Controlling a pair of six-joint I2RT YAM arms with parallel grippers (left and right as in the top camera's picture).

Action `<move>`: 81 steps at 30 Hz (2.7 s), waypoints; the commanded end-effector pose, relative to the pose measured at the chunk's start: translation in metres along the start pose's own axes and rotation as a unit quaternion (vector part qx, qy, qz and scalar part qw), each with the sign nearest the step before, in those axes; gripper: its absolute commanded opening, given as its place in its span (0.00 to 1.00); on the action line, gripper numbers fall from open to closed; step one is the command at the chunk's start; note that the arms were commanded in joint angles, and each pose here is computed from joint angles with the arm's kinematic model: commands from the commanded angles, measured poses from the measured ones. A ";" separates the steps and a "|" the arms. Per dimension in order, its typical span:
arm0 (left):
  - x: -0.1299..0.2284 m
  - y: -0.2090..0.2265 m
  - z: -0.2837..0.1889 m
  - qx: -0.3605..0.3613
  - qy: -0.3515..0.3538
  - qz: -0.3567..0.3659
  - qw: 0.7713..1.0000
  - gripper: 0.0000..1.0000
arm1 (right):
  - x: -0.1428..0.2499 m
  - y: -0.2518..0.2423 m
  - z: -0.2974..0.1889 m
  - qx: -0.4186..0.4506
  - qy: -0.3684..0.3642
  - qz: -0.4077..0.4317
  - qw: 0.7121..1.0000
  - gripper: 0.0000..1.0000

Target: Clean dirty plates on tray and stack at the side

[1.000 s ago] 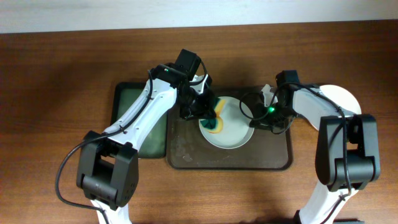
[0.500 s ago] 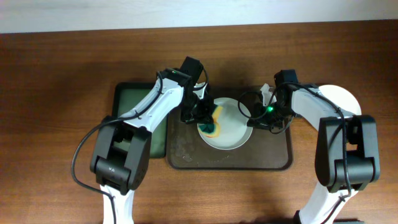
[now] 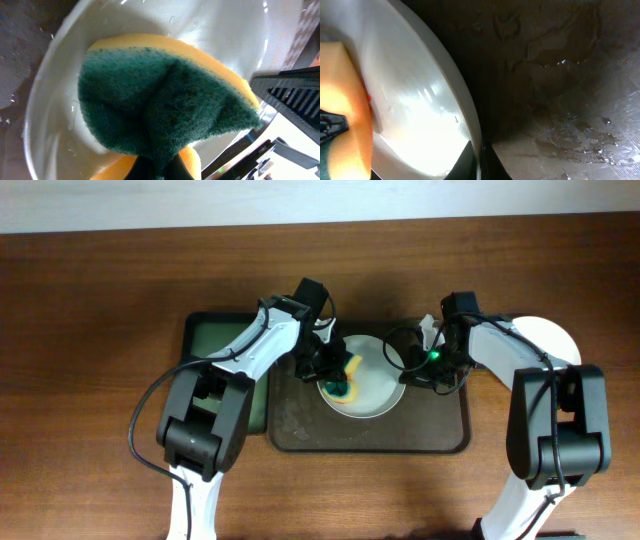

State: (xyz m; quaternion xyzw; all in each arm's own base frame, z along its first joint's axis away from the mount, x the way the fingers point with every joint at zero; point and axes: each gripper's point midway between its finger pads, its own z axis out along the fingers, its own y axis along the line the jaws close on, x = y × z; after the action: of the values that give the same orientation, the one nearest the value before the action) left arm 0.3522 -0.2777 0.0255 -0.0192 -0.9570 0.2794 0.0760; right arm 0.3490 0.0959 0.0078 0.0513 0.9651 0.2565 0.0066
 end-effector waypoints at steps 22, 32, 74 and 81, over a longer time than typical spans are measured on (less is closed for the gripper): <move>0.002 -0.019 0.048 0.121 0.064 0.025 0.990 0.00 | 0.005 0.004 -0.002 0.000 0.003 0.003 1.000 0.04; -0.012 -0.094 0.001 0.316 0.073 0.073 0.943 0.00 | 0.005 0.004 -0.002 0.000 0.002 0.003 1.000 0.04; -0.012 -0.006 -0.005 -0.085 -0.018 0.211 0.974 0.00 | 0.007 0.004 -0.003 0.001 0.007 0.005 1.000 0.04; -0.016 -0.027 0.013 -0.008 -0.038 0.238 0.971 0.00 | 0.007 0.004 -0.002 0.001 0.007 0.005 1.000 0.04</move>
State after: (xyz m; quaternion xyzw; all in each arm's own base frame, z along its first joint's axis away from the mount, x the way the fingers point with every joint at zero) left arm 0.3725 -0.2958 0.0185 -0.2181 -0.9449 0.2430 -0.0219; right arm 0.3450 0.0943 0.0070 0.0583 0.9667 0.2492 -0.0024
